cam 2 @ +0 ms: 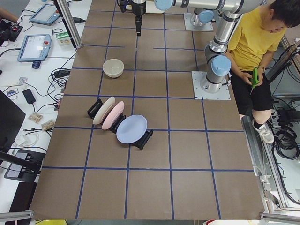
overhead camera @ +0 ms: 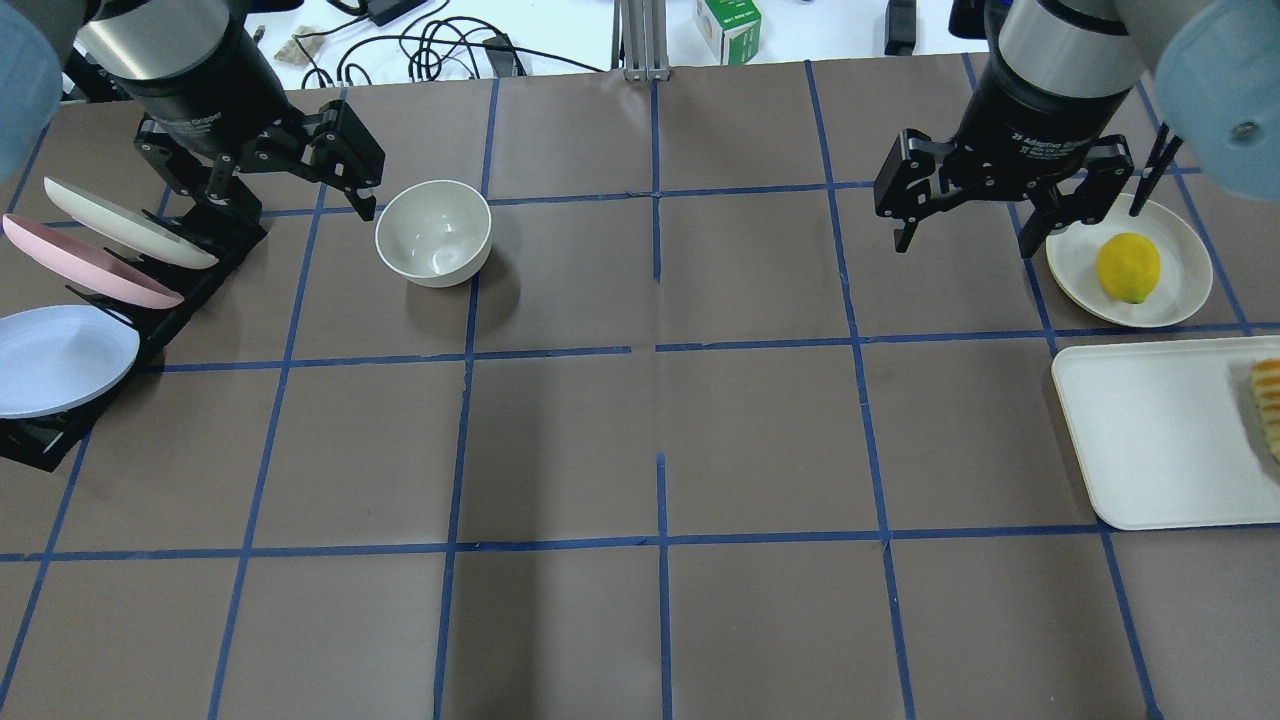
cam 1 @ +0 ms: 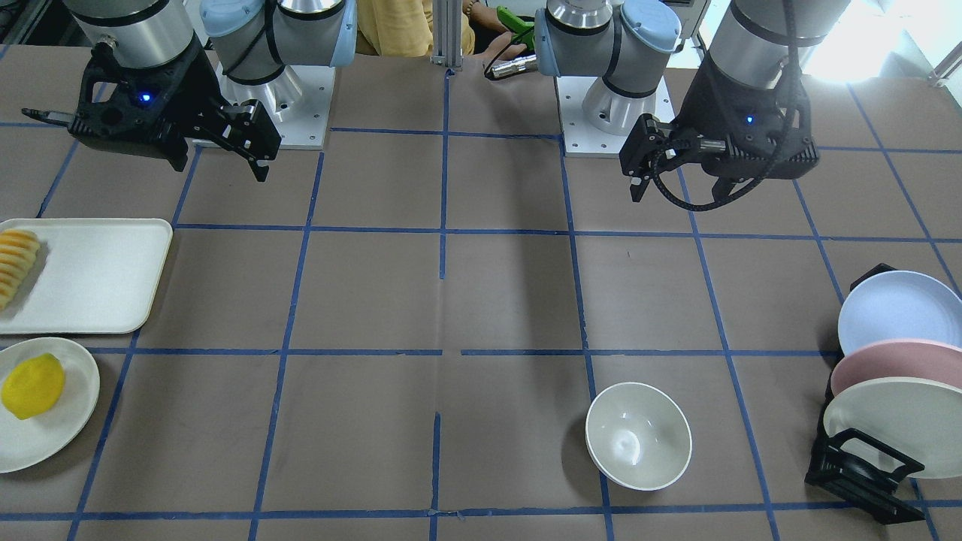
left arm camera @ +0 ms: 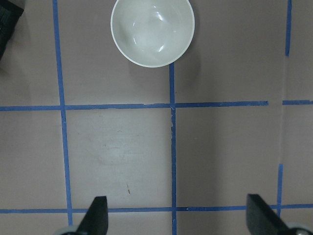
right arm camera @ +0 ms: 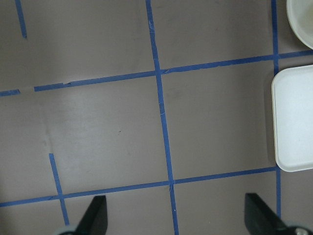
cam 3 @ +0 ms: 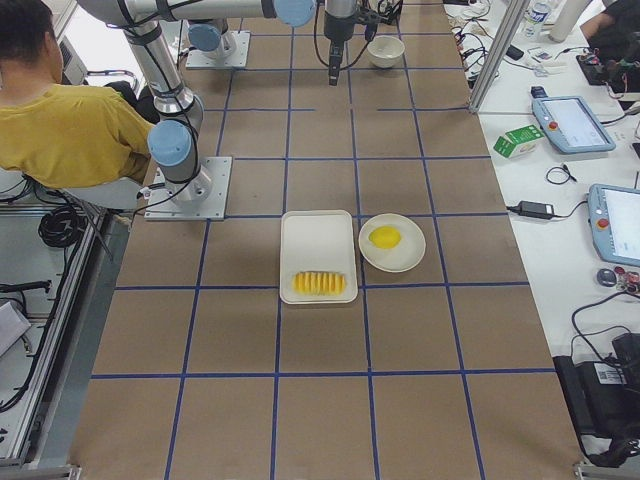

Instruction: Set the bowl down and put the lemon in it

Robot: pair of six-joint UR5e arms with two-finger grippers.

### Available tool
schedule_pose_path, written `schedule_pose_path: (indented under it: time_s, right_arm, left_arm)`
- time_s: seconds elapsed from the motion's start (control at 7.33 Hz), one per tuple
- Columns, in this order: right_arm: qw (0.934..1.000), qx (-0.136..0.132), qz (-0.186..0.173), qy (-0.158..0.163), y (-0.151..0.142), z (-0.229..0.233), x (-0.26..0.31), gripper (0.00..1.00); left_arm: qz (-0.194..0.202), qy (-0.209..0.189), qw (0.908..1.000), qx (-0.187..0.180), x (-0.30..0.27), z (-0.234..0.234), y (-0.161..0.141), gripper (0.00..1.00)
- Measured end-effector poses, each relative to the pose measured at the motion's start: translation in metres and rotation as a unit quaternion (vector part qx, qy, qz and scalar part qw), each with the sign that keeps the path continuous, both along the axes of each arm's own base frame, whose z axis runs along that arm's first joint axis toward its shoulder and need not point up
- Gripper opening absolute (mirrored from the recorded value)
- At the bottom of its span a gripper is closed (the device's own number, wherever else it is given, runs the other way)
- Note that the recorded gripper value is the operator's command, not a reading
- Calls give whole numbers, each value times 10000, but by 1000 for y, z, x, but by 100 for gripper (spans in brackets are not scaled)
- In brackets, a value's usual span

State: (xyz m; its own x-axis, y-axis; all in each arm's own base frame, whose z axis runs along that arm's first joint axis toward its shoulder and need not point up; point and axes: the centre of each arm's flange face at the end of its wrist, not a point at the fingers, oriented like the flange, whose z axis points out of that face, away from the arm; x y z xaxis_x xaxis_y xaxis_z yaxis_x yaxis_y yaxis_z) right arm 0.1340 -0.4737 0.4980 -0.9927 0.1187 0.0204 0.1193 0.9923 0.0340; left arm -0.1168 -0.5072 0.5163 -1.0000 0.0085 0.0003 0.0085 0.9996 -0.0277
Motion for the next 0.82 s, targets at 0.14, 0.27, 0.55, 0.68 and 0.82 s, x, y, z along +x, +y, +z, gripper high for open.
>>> schedule_pose_path:
  time_s: [0.14,0.27,0.55,0.68,0.82]
  right_arm:
    - [10000,11,-2,2,1,0,0,100]
    - [10000,21,2,7,2,1,0,100]
    - [10000,43,53,4,1,-3,-1,100]
    - [10000,57,17,8,-2,-6,-5,100]
    - [9999,95,-83,12,-8,-11,-14,100]
  left_arm:
    - [8,3,10000,-13,1,1,0,100]
    - [28,0,10000,-7,3,1,-3,100]
    - [109,30,9999,49,16,-11,-19,100]
    - [198,78,9998,37,28,-30,-42,100]
    - [228,121,9997,-34,38,-63,-76,100]
